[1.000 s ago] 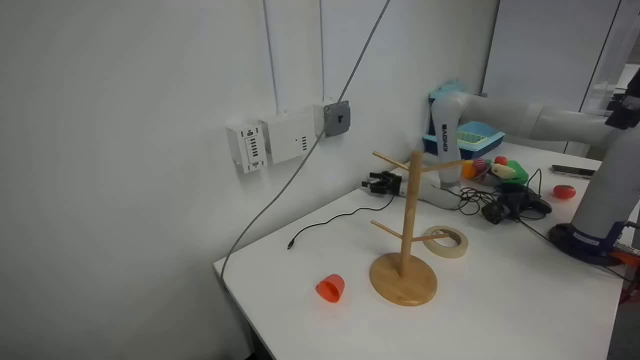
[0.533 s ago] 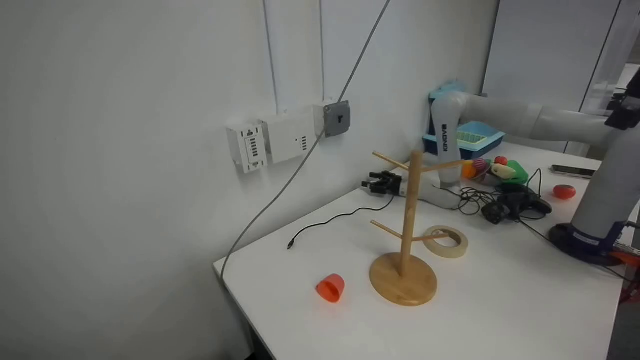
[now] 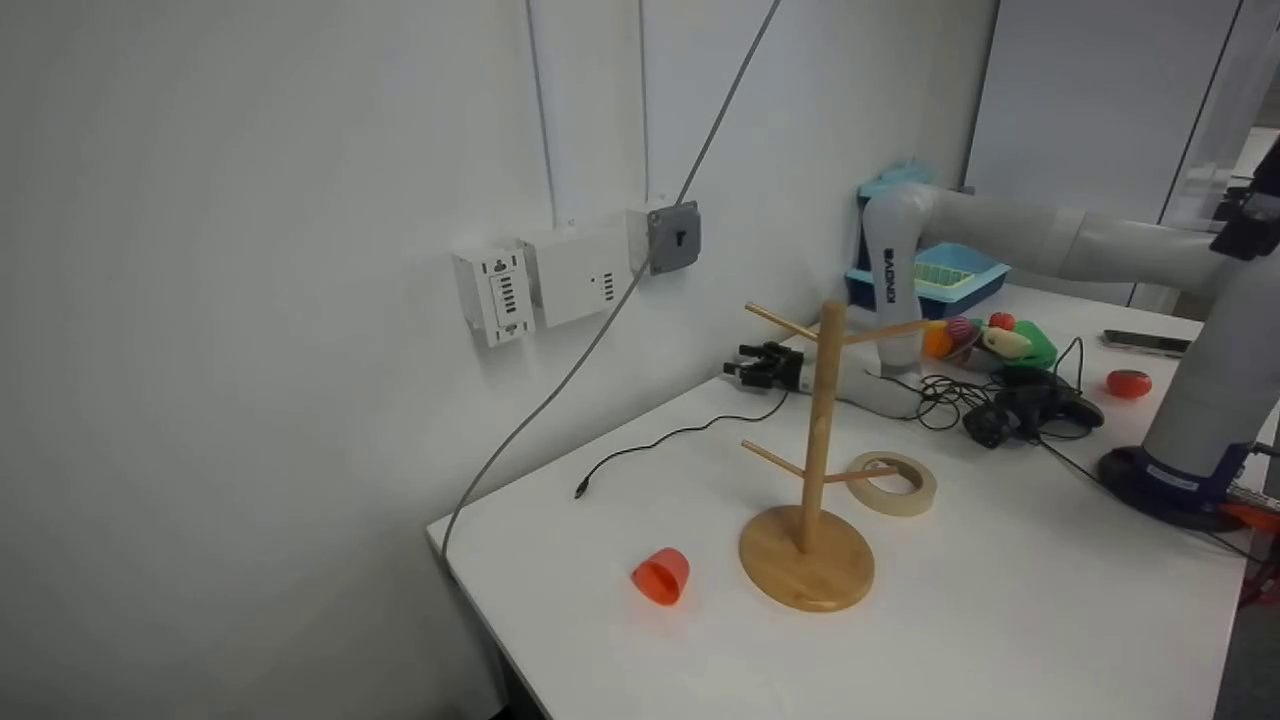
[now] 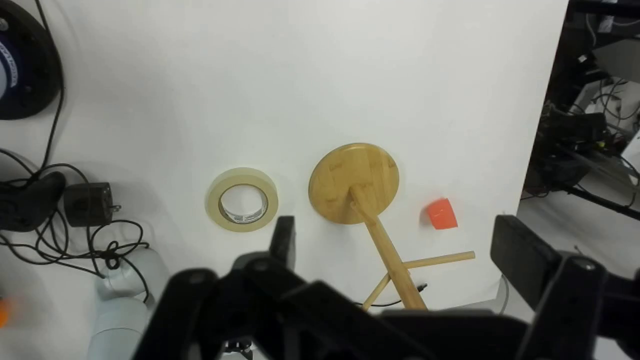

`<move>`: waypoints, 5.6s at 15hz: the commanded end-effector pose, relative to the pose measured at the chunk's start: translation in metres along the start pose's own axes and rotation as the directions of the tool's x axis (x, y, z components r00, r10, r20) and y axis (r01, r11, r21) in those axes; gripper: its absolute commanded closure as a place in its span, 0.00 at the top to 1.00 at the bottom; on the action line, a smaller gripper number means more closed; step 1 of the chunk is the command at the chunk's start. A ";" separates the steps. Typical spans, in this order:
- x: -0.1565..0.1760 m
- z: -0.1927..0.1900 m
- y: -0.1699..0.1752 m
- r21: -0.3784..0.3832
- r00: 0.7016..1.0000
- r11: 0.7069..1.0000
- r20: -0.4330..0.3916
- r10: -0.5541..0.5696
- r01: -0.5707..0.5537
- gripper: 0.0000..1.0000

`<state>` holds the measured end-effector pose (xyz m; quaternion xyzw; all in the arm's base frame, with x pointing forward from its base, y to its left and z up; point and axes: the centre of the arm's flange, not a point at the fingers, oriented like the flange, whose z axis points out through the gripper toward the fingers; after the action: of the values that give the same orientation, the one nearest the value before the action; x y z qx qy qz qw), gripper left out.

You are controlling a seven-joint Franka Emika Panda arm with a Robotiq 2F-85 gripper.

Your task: Put the masking tape on the top left hanger

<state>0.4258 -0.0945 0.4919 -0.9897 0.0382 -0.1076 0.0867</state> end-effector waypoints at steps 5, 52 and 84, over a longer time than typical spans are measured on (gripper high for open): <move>0.000 0.000 0.000 0.000 1.000 1.000 0.000 0.000 0.000 1.00; 0.123 0.183 0.118 -0.276 0.985 0.946 -0.026 0.170 -0.171 1.00; 0.144 0.327 0.157 -0.345 0.932 0.874 -0.004 0.362 -0.341 1.00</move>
<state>0.6072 -0.1971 0.1958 -0.9739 0.2120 -0.0508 -0.0639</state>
